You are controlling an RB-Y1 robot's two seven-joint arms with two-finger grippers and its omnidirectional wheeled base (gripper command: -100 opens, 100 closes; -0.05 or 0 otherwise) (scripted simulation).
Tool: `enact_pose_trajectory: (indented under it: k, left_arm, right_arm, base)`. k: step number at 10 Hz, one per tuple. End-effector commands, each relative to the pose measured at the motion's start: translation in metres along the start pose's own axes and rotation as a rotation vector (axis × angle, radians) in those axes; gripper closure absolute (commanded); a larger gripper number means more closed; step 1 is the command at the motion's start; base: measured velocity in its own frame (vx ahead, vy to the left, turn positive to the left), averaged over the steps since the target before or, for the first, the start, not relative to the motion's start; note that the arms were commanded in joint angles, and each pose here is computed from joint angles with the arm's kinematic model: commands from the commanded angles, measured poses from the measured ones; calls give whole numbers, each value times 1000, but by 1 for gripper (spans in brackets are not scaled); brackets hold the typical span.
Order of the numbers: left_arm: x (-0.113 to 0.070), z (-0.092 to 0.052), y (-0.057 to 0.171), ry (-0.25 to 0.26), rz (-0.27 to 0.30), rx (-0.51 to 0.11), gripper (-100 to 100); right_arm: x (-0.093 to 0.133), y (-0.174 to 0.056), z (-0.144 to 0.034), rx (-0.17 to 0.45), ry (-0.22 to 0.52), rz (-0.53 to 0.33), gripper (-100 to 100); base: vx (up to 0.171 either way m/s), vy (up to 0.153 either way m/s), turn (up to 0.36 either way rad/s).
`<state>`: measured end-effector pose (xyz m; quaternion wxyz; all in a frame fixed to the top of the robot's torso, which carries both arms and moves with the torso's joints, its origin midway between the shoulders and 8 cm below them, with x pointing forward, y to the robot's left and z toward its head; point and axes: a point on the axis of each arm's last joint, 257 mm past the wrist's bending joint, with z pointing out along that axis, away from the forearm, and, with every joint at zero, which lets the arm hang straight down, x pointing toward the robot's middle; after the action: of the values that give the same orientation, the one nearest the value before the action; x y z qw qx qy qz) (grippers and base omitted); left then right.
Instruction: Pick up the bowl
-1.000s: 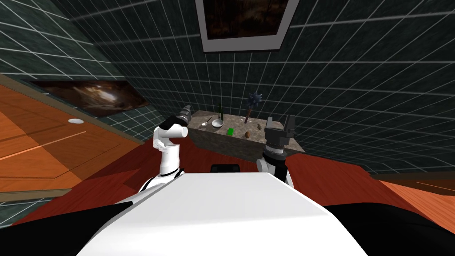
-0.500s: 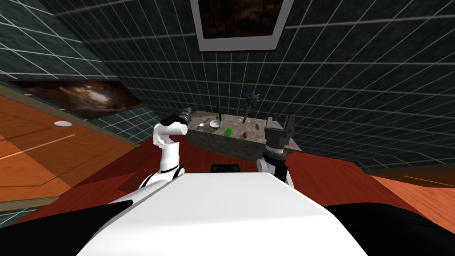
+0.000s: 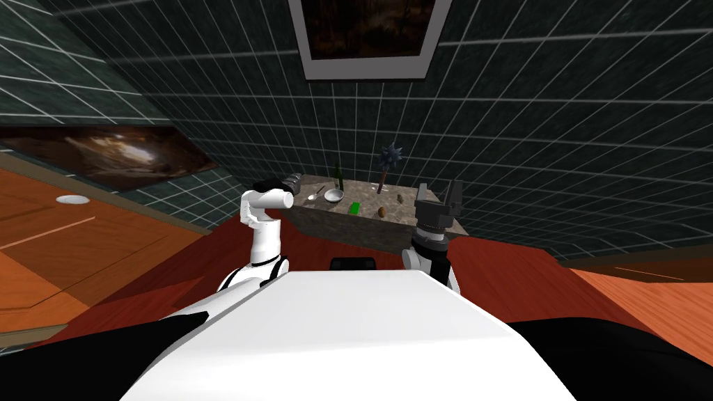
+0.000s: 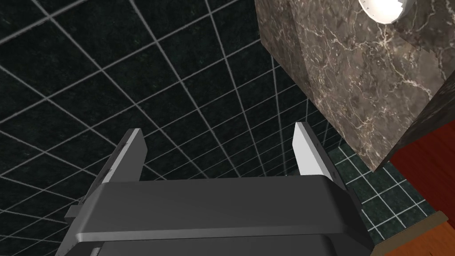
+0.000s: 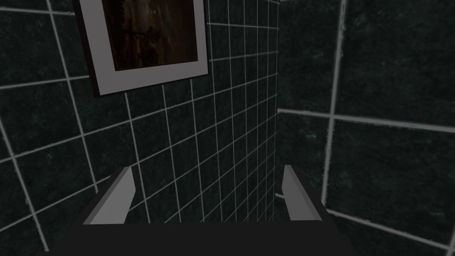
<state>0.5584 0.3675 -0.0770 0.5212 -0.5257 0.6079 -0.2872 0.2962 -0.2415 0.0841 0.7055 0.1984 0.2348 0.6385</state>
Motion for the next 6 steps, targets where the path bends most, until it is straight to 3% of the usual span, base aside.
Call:
enact_pose_trajectory:
  k: [1, 2, 6]
  left_arm:
    - [2, 2, 9, 6, 1, -34, -100]
    - [1, 6, 18, 14, 10, -82, -100]
    - [3, 8, 41, 32, 19, -177, -100]
  right_arm:
    - [0, 0, 0, 0, 0, 0, 0]
    - [0, 0, 0, 0, 0, 0, 0]
    - [0, 0, 0, 0, 0, 0, 0]
  base:
    - [16, -19, 14]
    - [29, -35, -89]
    - [39, -33, -40]
